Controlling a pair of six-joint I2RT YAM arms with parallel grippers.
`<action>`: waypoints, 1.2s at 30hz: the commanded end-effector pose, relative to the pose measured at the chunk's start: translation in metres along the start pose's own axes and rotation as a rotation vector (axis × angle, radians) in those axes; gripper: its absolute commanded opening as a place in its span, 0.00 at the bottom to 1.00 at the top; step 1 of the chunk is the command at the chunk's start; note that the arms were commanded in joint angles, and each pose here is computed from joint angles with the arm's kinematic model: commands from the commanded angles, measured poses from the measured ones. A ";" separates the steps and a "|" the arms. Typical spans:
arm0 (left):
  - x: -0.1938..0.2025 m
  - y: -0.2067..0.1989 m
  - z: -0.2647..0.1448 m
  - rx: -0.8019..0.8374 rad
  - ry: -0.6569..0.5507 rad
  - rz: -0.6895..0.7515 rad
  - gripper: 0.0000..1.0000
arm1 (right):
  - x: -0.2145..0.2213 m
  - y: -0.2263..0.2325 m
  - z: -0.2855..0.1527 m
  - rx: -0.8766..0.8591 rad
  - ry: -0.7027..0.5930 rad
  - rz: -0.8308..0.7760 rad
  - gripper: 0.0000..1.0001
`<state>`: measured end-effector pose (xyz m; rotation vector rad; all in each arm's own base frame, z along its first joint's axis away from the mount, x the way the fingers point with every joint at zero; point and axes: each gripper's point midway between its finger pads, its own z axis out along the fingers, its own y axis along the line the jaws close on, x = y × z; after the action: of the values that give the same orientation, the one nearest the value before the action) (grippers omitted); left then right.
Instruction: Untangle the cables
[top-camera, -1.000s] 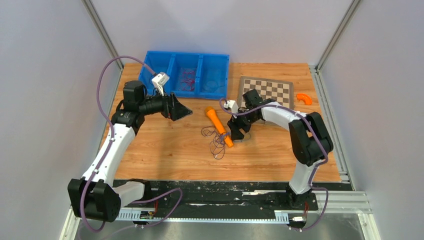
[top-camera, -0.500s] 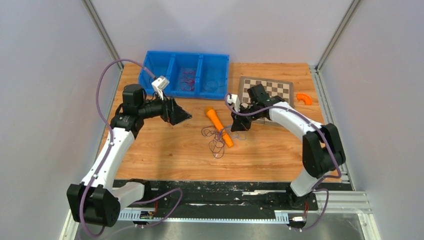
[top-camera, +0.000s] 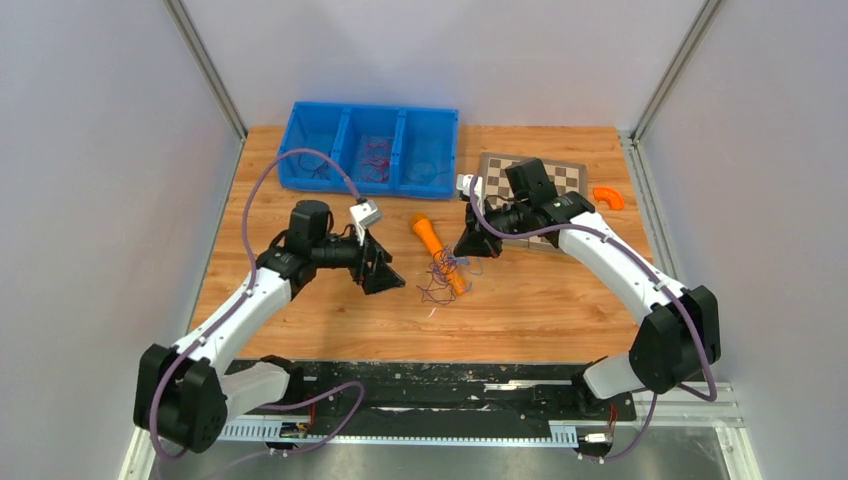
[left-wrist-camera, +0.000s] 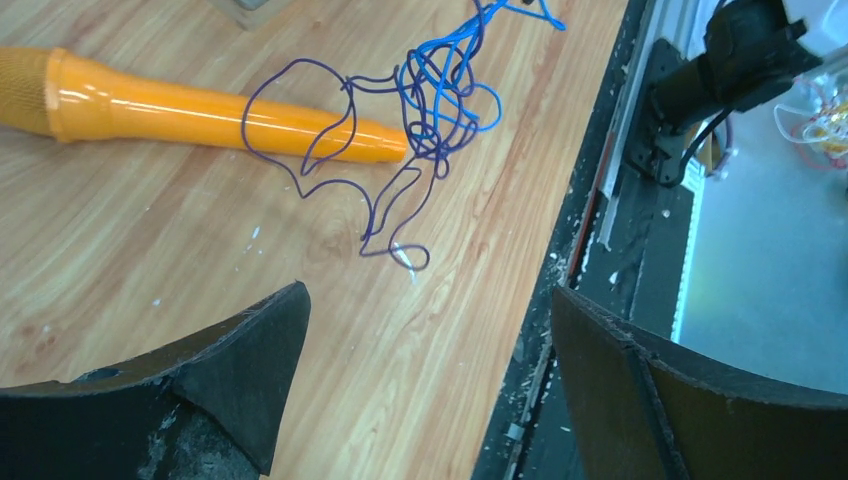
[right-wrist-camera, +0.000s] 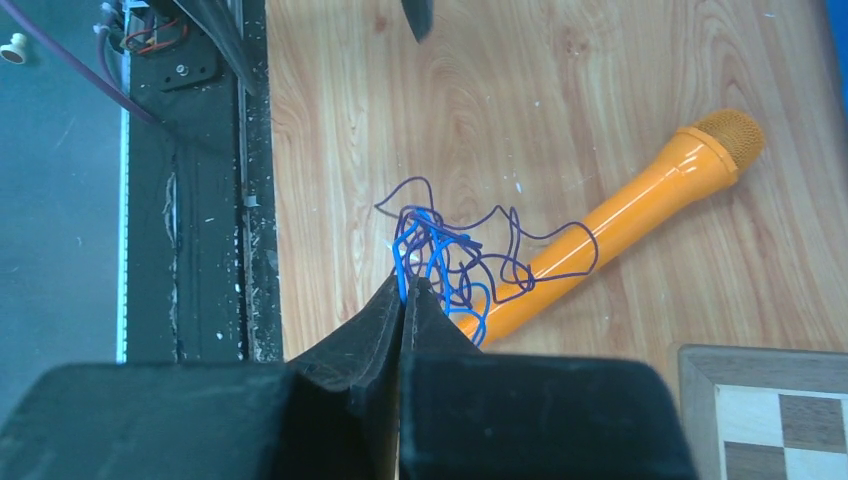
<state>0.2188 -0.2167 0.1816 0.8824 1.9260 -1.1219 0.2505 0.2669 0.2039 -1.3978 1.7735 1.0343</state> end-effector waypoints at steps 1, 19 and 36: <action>0.001 0.007 0.025 0.041 0.022 0.167 0.96 | -0.030 0.018 -0.010 -0.035 -0.070 -0.039 0.00; 0.054 0.050 0.102 -0.050 0.191 0.294 0.99 | -0.041 0.025 -0.013 -0.042 -0.088 -0.022 0.00; -0.072 -0.034 -0.025 -0.019 -0.104 0.278 0.00 | 0.091 -0.044 -0.021 0.228 0.190 0.143 0.00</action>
<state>0.2221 -0.2418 0.1851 1.1306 1.7530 -0.9476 0.2608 0.2333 0.1657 -1.2894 1.9795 0.9087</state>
